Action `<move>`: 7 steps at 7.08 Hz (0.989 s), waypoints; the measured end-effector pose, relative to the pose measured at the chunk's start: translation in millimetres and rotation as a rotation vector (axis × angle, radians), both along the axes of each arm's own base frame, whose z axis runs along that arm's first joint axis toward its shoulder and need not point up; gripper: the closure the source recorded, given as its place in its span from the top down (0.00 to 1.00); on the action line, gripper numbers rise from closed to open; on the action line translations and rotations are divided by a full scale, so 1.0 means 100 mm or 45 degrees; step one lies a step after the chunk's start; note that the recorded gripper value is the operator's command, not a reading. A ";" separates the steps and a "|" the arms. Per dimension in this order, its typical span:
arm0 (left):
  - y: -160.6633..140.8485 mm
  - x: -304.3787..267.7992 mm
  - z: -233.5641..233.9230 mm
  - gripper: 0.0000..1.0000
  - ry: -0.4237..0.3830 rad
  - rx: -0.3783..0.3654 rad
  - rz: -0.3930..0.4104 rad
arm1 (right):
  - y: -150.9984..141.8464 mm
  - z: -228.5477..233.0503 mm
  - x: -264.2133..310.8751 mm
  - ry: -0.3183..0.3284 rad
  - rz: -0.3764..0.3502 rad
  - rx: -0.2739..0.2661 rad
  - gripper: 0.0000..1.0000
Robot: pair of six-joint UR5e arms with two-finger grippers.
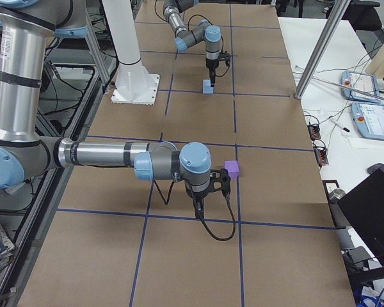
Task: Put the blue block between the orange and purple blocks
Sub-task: 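Set the light blue cube down at center and withdraw the left gripper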
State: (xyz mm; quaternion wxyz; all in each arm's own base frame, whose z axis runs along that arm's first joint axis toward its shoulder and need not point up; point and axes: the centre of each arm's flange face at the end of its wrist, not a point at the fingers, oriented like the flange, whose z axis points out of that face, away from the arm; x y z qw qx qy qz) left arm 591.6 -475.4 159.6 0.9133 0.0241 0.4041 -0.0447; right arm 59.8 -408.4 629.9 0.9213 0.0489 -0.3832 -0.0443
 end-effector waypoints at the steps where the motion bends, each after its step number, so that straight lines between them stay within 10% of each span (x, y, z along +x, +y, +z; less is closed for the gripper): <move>1: -0.16 -0.33 0.03 1.00 -0.025 0.031 0.019 | -0.01 -0.03 -0.04 -0.031 -0.006 0.001 1.00; 7: -0.87 -4.07 2.62 1.00 -0.135 0.263 0.355 | -0.33 -1.89 -1.85 -0.122 0.056 -0.121 1.00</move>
